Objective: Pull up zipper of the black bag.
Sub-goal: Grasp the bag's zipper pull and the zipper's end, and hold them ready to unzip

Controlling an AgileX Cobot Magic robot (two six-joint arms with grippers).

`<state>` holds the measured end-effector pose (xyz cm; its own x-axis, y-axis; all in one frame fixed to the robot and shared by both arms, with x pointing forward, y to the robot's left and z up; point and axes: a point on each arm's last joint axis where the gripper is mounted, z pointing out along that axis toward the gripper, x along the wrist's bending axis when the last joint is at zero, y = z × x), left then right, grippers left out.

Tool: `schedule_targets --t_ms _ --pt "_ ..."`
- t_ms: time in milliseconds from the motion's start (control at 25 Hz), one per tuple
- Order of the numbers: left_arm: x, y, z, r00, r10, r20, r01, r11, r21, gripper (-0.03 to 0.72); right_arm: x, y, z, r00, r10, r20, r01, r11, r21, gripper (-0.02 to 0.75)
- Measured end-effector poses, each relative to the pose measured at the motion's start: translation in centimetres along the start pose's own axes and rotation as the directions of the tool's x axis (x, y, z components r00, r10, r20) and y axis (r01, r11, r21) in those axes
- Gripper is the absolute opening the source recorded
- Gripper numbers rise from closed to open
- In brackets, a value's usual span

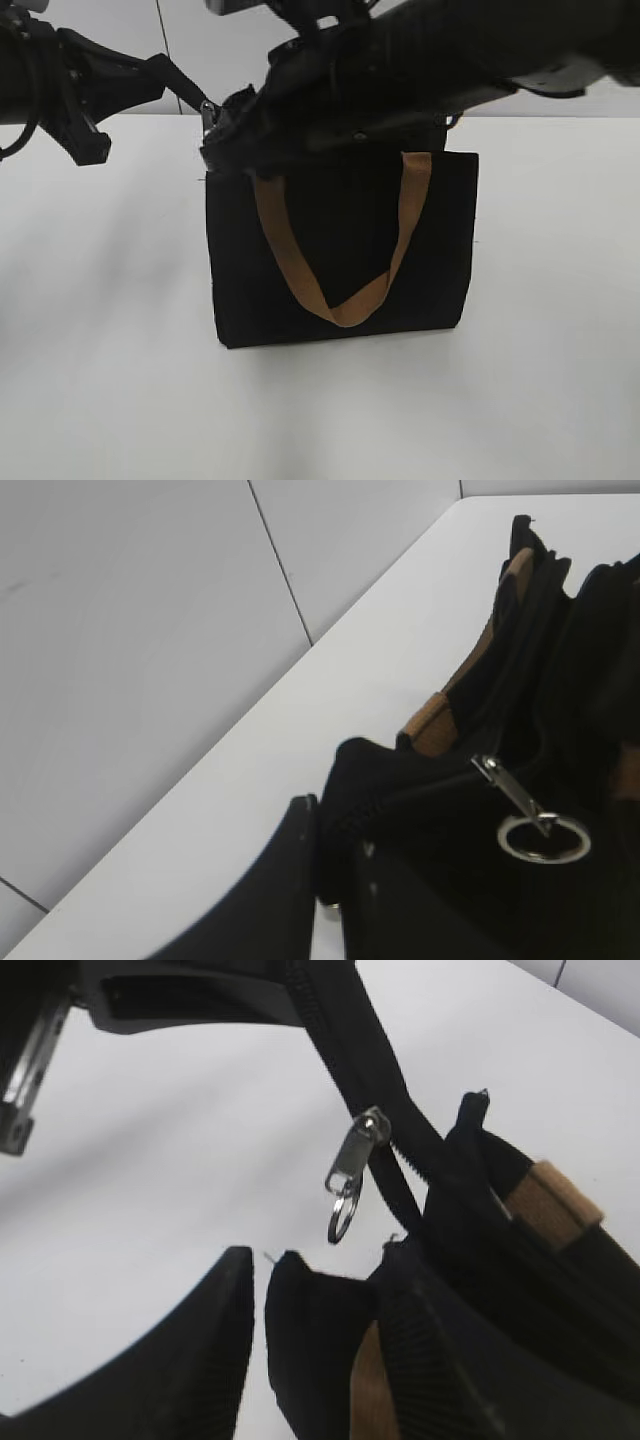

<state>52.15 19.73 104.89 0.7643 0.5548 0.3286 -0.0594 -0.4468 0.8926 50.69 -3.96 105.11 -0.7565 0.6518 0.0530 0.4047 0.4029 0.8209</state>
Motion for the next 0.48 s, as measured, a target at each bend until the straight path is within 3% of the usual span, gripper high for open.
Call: schedule_targets --t_ms 240,480 --pt "0.0 0.0 0.0 1.000 0.000 0.001 0.000 1.000 -0.001 0.025 -0.1 0.3 2.6 1.000 0.001 -0.003 -0.001 1.000 0.014 0.249" --pt "0.0 0.0 0.0 1.000 0.001 0.004 0.000 1.000 -0.004 0.025 0.5 0.3 2.9 1.000 -0.002 -0.016 0.002 1.000 0.014 0.227"
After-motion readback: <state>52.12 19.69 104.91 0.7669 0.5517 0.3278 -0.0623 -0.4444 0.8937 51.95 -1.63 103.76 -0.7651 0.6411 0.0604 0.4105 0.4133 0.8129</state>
